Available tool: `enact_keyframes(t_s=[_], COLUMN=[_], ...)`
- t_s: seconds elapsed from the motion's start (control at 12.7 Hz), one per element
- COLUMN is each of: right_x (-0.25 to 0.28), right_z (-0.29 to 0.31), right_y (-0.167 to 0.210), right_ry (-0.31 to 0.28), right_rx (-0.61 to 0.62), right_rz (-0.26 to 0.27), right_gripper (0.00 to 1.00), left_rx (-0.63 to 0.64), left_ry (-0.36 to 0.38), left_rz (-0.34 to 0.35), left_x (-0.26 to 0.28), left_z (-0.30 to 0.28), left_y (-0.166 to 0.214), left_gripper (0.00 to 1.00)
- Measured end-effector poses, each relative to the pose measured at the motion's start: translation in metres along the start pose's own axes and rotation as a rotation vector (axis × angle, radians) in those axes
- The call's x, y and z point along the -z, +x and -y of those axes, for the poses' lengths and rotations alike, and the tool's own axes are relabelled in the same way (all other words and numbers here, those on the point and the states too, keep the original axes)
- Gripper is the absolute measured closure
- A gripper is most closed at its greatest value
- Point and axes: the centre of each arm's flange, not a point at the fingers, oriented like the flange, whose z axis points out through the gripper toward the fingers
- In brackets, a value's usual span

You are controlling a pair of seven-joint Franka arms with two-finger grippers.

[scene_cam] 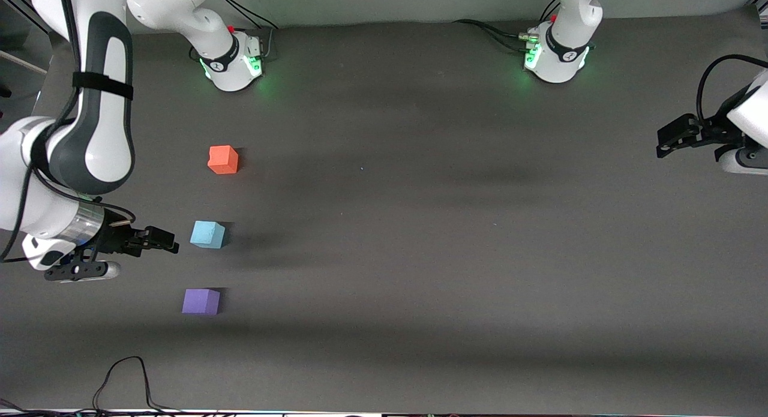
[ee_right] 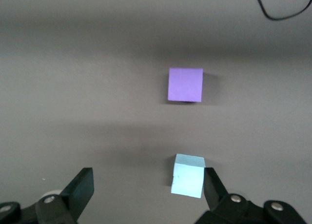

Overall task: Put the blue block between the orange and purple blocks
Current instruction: 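Lower the light-blue block between the orange and purple blocks, then open the right gripper and draw it back from the block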

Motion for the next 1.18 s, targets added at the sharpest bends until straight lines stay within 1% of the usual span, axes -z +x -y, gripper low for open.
enact_keyframes(t_s=[0.08, 0.24, 0.39, 0.63, 0.86, 1.1, 1.18], right_x=[0.013, 0.030, 0.049, 0.083, 0.101, 0.112, 0.117], right_z=[0.019, 0.051, 0.066, 0.065, 0.050, 0.040, 0.040], right_y=[0.003, 0.004, -0.002, -0.021, -0.038, -0.051, -0.054], right_ry=[-0.024, -0.071, -0.092, -0.093, -0.087, -0.118, -0.118], right_rx=[0.015, 0.040, 0.057, 0.069, 0.074, 0.089, 0.090], right_rz=[0.014, 0.026, 0.022, 0.023, 0.017, 0.025, 0.026], right_gripper=[0.00, 0.00, 0.00, 0.00, 0.00, 0.00, 0.00], left_rx=[0.000, -0.001, -0.001, -0.001, -0.001, -0.001, -0.001], left_ry=[0.000, 0.000, 0.000, 0.000, 0.000, 0.000, 0.000], left_rz=[0.000, 0.000, 0.000, 0.001, 0.001, 0.001, 0.001], left_x=[0.000, 0.000, 0.000, 0.000, 0.000, 0.000, 0.000], left_z=[0.000, 0.000, 0.000, 0.000, -0.001, -0.001, -0.001], left_y=[0.000, 0.000, 0.000, 0.000, 0.000, 0.000, 0.000], left_gripper=[0.00, 0.00, 0.00, 0.00, 0.00, 0.00, 0.00])
